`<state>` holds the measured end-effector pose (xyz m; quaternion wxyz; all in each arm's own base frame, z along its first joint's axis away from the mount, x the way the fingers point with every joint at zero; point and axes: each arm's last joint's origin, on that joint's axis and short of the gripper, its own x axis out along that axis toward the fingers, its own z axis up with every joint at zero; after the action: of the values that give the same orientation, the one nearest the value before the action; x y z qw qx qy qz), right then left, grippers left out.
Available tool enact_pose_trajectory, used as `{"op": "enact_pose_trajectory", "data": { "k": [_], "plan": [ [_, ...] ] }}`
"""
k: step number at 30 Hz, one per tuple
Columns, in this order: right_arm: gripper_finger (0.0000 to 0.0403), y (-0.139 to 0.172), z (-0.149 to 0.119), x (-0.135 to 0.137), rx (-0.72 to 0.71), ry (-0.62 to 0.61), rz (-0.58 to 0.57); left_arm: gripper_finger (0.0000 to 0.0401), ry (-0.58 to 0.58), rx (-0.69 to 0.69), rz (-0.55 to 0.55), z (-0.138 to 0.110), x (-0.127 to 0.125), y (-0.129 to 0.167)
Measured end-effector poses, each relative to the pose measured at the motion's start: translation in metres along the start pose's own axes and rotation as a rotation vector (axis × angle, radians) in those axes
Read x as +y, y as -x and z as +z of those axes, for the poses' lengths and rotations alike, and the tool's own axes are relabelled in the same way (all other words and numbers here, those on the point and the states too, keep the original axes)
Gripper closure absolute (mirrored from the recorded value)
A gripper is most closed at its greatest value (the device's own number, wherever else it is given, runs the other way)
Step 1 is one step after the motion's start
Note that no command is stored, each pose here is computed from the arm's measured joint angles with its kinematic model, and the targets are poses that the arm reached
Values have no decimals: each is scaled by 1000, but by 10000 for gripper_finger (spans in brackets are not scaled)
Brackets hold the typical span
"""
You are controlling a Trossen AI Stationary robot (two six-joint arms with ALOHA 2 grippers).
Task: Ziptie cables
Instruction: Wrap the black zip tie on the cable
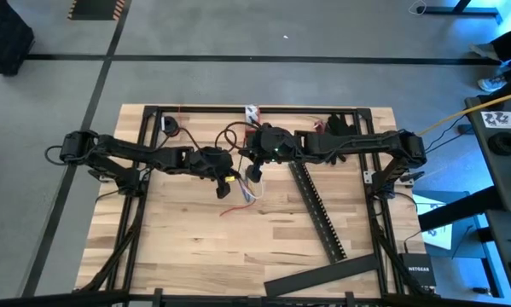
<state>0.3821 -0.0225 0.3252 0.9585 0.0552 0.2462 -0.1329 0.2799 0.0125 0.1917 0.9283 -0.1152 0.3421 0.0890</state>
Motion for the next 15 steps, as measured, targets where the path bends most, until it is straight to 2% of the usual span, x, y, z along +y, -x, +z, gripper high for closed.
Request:
{"op": "enact_pose_trajectory", "data": {
  "k": [5, 15],
  "plan": [
    [403, 10, 14, 0, 15, 51, -23, 373, 8, 3, 3, -1, -1, -2],
    [403, 10, 16, -1, -5, 53, -50, 369, 0, 17, -1, -10, -3, -13]
  ]
}}
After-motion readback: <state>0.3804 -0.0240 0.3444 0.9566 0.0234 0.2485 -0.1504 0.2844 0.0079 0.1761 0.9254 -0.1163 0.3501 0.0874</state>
